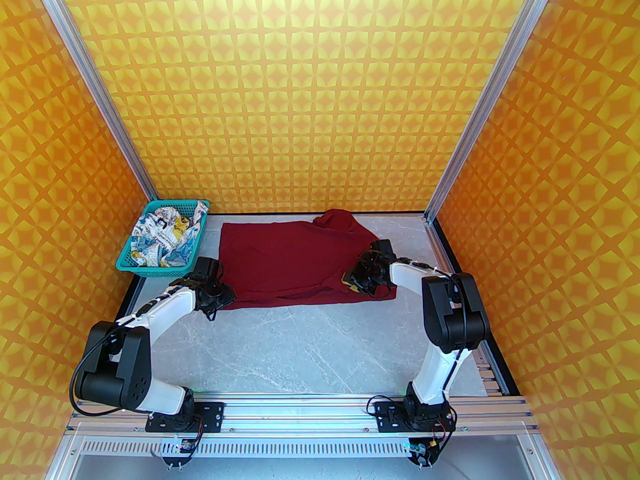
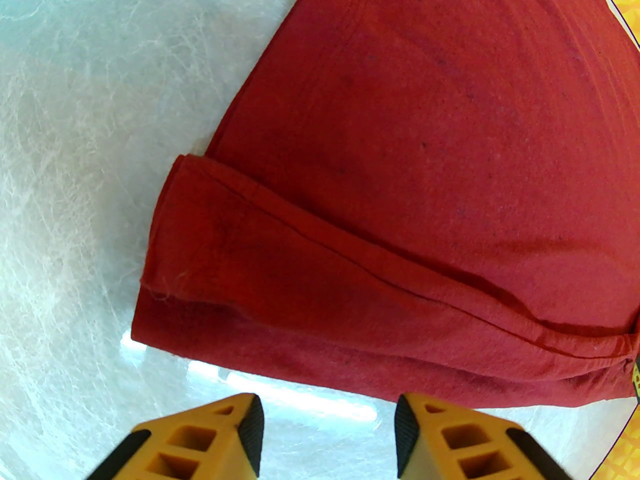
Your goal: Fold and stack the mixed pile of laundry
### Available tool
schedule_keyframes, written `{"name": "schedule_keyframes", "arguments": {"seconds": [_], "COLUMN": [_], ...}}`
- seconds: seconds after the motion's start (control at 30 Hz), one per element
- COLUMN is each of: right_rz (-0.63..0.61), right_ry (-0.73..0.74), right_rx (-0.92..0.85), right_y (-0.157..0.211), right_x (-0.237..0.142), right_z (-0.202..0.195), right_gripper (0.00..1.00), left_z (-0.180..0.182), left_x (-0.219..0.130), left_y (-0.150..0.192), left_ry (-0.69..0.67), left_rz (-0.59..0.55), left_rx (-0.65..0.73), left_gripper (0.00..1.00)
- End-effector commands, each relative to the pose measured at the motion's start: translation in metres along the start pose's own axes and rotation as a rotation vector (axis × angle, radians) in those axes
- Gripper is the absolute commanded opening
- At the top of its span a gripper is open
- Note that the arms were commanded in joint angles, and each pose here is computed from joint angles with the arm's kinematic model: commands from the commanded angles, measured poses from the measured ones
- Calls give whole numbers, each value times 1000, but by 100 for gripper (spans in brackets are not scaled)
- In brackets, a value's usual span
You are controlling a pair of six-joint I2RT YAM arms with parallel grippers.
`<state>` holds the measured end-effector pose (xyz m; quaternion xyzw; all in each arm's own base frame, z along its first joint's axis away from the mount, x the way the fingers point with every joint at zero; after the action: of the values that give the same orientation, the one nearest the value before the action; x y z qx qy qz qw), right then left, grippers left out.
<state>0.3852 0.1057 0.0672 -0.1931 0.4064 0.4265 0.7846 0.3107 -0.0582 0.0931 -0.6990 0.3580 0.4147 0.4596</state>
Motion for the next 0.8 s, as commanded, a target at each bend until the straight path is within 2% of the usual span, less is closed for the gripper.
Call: {"name": "schedule_keyframes", "arguments": {"seconds": [0.0, 0.3, 0.43, 0.6, 0.77], "right_rz": [-6, 28, 22, 0, -30], "right_ry": [45, 27, 6, 2, -2], "right_rx": [-15, -8, -9, -15, -21], "right_y": [6, 14, 11, 4, -8], "right_x": [-7, 9, 11, 7, 7], "right_z": [-5, -4, 4, 13, 23], "right_gripper": [38, 39, 36, 25, 6], "left_z": [-9, -9, -7, -7, -7], "left_x": [-8, -7, -7, -7, -8], "left_y": [-7, -8, -6, -6, -6], "left_ry": [35, 36, 32, 34, 35], "left_rz": [-22, -22, -19, -21, -23], "left_rx": [28, 30, 27, 26, 29], "left_gripper": [47, 48, 48, 48, 48]}}
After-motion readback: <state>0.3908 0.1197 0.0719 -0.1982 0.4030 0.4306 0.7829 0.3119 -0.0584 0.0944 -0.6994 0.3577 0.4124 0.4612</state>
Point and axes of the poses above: each hand's point on the last joint's axis, 136 mm out from that joint toward the fingers, its own x axis out along the fingers, its own z axis along the line the jaws close on, y = z × x, the point moved 4 cm from there along -x, back along the fingers, and after that the axes turned 11 degrees about x, right-handed, at the moved point
